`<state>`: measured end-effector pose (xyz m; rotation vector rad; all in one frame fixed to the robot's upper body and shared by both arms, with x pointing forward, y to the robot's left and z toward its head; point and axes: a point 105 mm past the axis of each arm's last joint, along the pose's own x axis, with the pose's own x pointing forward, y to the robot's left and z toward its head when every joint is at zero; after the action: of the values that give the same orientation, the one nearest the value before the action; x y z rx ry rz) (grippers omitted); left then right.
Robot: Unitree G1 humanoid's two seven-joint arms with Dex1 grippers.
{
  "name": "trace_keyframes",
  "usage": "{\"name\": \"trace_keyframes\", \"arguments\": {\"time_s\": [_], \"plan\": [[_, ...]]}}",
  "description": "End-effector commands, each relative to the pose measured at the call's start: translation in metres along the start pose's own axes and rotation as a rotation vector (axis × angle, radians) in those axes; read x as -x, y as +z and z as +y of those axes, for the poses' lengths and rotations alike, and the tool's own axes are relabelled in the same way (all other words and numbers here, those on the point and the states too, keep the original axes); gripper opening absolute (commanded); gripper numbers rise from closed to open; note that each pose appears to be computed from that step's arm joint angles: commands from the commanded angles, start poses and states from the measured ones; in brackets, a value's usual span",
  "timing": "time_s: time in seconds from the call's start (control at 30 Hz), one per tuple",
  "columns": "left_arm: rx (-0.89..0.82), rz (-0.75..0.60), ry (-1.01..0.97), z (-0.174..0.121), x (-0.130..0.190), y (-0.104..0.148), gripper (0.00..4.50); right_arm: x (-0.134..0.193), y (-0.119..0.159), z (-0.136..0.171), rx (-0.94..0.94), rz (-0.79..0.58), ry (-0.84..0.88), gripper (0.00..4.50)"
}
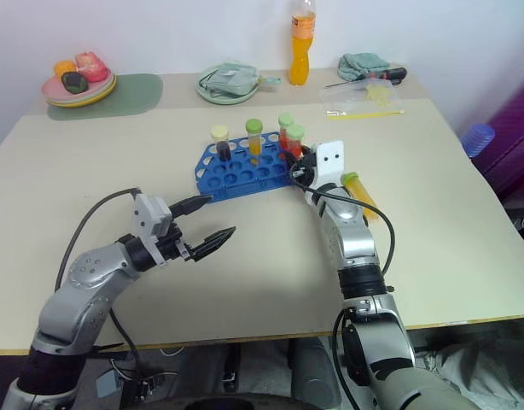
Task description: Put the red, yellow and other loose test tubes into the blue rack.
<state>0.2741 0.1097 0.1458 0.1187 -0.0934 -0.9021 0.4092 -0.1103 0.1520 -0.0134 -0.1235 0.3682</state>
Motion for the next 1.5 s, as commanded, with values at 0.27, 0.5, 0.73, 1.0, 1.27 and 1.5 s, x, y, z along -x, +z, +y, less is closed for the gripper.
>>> {"name": "trace_keyframes", "arguments": {"time_s": [0.27, 0.5, 0.73, 1.0, 1.27, 1.5], "plan": [[-0.051, -0.028, -0.001, 0.007, 0.011, 0.014, 4.5, 0.057, 0.041, -0.014, 0.228, 0.163, 0.24, 4.49], [-0.035, -0.009, -0.163, -0.011, 0.006, 0.014, 4.5, 0.091, 0.048, -0.068, 0.063, 0.531, 0.099, 4.49], [-0.03, 0.017, -0.339, -0.029, 0.001, 0.015, 4.5, 0.088, 0.023, -0.097, 0.041, 0.834, -0.014, 4.49], [-0.023, 0.04, -0.389, -0.041, 0.003, 0.01, 4.5, 0.07, 0.013, -0.113, 0.075, 0.991, 0.0, 4.49], [-0.005, 0.043, -0.355, -0.046, 0.008, 0.004, 4.5, 0.059, 0.004, -0.126, 0.089, 1.074, 0.001, 4.49], [-0.003, 0.043, -0.339, -0.045, 0.01, 0.003, 4.5, 0.055, 0.0, -0.12, 0.084, 1.119, 0.057, 1.55]]}}
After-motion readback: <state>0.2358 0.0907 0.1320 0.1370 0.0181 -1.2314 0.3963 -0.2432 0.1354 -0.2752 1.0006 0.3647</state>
